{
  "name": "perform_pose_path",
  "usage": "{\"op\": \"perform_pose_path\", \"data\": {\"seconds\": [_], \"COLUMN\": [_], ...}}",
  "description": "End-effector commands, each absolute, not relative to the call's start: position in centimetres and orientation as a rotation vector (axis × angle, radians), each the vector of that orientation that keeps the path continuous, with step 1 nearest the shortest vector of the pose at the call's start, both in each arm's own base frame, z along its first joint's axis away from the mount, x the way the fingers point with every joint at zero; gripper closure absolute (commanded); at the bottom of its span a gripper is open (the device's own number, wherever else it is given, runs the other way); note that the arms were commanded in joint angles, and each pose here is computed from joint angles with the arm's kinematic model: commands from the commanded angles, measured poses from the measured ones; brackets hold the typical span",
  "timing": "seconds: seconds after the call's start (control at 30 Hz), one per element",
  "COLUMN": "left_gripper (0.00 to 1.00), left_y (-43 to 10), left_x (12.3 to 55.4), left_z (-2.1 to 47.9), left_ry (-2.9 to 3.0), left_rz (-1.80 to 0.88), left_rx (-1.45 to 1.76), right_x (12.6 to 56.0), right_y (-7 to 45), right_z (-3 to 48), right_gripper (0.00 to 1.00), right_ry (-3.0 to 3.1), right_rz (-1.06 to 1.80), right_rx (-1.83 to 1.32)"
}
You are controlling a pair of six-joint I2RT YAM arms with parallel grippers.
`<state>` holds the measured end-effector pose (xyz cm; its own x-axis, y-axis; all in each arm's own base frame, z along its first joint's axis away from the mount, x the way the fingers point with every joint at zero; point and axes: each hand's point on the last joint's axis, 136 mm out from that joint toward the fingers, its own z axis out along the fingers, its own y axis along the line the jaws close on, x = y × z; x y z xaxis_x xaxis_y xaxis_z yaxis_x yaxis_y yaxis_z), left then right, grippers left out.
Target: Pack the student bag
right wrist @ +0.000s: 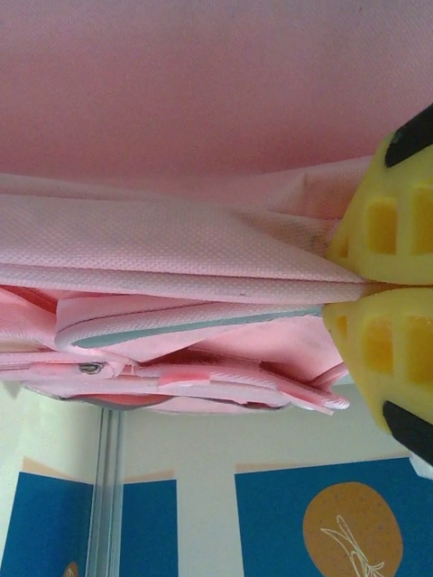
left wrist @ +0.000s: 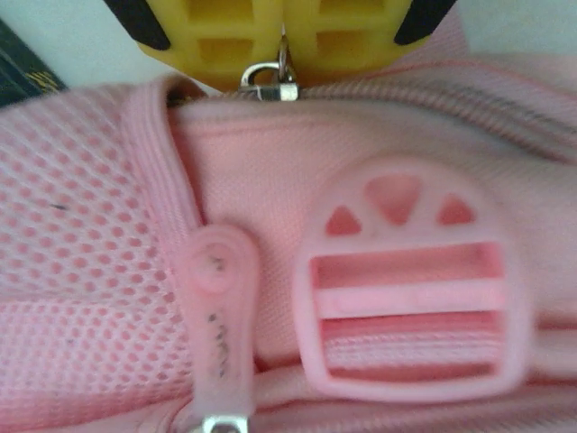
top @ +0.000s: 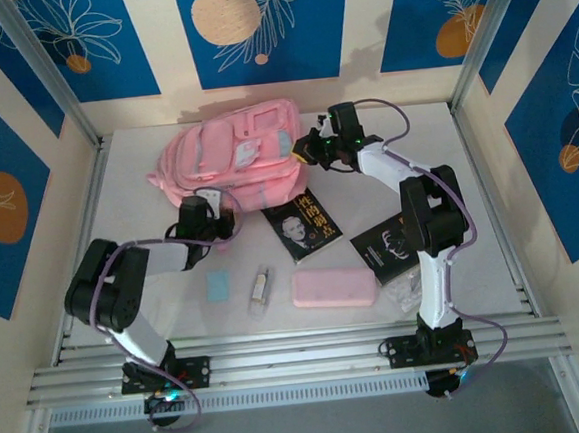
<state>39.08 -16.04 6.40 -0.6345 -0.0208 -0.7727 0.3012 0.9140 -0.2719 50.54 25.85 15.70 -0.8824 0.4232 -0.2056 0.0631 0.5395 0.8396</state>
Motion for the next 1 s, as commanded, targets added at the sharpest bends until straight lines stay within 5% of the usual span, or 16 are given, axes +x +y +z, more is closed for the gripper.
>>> {"op": "perform_pose_path", "data": {"seconds": [0.0, 0.4, 0.47, 0.6, 0.63, 0.97], "left_gripper": [1.0, 1.0, 1.0, 1.0, 1.0, 1.0], "left_y": [-16.9, -20.7, -21.8, -23.9, -24.4, -26.5], "left_x": [38.9, 37.7, 37.9, 38.5, 38.7, 38.5], "left_z": [9.2, 11.3, 11.9, 12.3, 12.2, 10.8], "left_ry": [2.245, 2.382, 2.376, 2.381, 2.388, 2.488], "left_rz": [-0.513, -0.768, -0.806, -0.867, -0.882, -0.921], "left_rx": [0.256, 0.268, 0.269, 0.255, 0.249, 0.179], "right_x": [51.8, 54.1, 54.0, 52.8, 52.2, 43.0], "right_y": [24.0, 22.3, 22.4, 21.9, 21.7, 20.7], "right_z": [22.0, 20.5, 20.3, 20.2, 20.1, 17.4], "right_gripper": [1.0, 1.0, 0.84, 0.25, 0.17, 0.08], "right_ry": [2.267, 2.291, 2.301, 2.313, 2.325, 2.522], "right_rz": [1.254, 1.277, 1.303, 1.31, 1.301, 1.164], "right_rx": [0.24, 0.256, 0.283, 0.357, 0.375, 0.515]}}
